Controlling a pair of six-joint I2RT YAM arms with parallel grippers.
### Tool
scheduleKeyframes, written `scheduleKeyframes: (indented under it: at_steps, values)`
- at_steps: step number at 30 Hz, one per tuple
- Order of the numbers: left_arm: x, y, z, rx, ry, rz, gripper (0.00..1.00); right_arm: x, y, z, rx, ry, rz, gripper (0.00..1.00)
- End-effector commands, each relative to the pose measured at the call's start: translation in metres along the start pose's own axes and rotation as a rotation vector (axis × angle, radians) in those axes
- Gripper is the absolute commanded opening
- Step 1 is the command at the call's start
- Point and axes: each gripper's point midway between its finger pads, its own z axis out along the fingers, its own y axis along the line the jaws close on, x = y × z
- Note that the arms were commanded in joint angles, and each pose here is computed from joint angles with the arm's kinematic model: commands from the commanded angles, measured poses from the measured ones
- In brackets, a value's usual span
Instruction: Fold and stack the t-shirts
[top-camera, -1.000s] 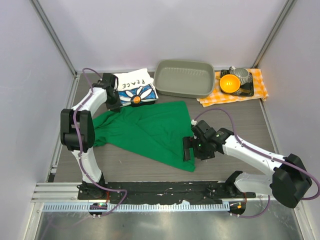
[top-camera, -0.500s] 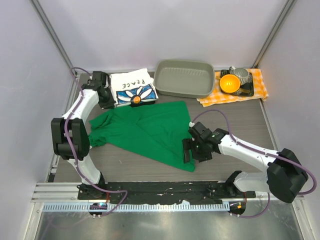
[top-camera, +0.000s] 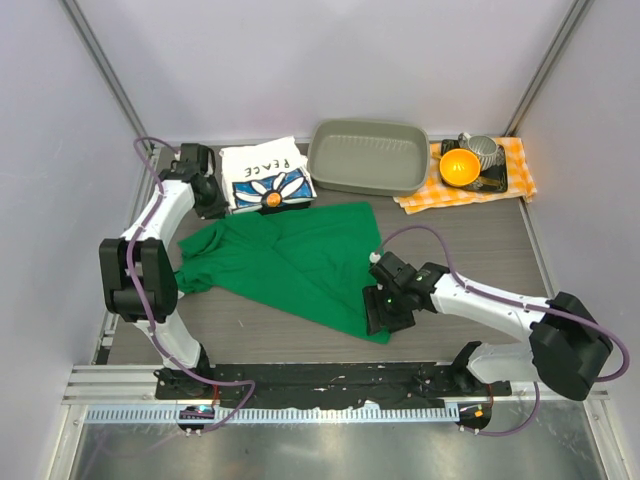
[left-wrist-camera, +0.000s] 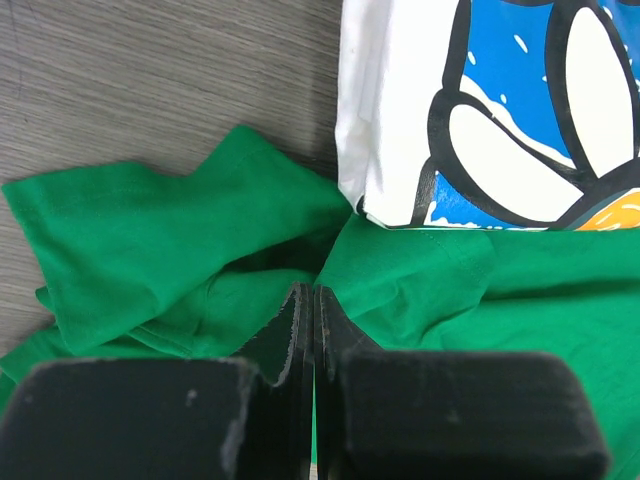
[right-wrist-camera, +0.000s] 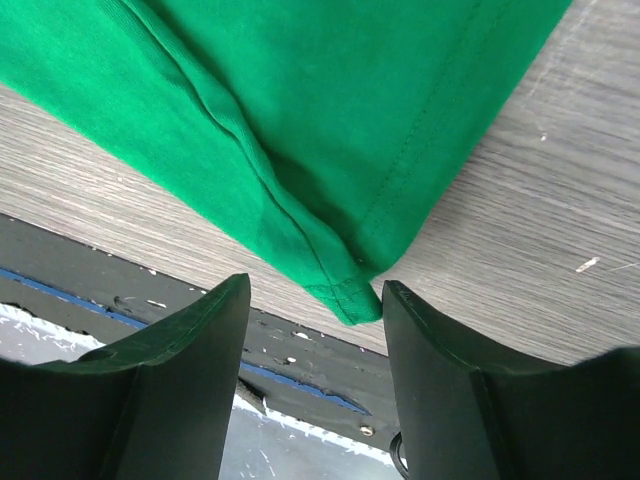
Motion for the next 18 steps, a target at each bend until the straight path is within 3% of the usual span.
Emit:
scheduleKeyframes:
  at_steps: [1,4,7,8,11,14,18]
  values:
    - [-0.009,-0.003,-0.004,0.027,-0.034,-0.020,0.00,0.005,0.008,0.007,-0.026,0.009,0.002,0.61]
    - [-0.009,-0.002,-0.004,0.027,-0.036,-0.021,0.00,0.008,0.010,0.009,-0.023,0.013,-0.003,0.55]
    - [-0.010,-0.002,-0.007,0.030,-0.041,-0.025,0.00,0.006,0.009,0.007,-0.010,0.005,-0.007,0.34]
    - [-0.009,-0.003,-0.008,0.031,-0.042,-0.024,0.00,0.005,0.010,0.007,-0.010,-0.001,-0.009,0.21]
    - [-0.009,-0.002,-0.009,0.031,-0.044,-0.027,0.00,0.004,0.006,0.007,0.008,-0.002,-0.008,0.01]
    - [-0.009,-0.003,-0.015,0.037,-0.057,-0.035,0.00,0.002,0.006,0.005,0.025,-0.016,-0.014,0.01]
    - [-0.019,-0.020,-0.048,0.135,-0.109,-0.042,0.00,-0.025,0.006,-0.020,0.072,-0.137,-0.042,0.01]
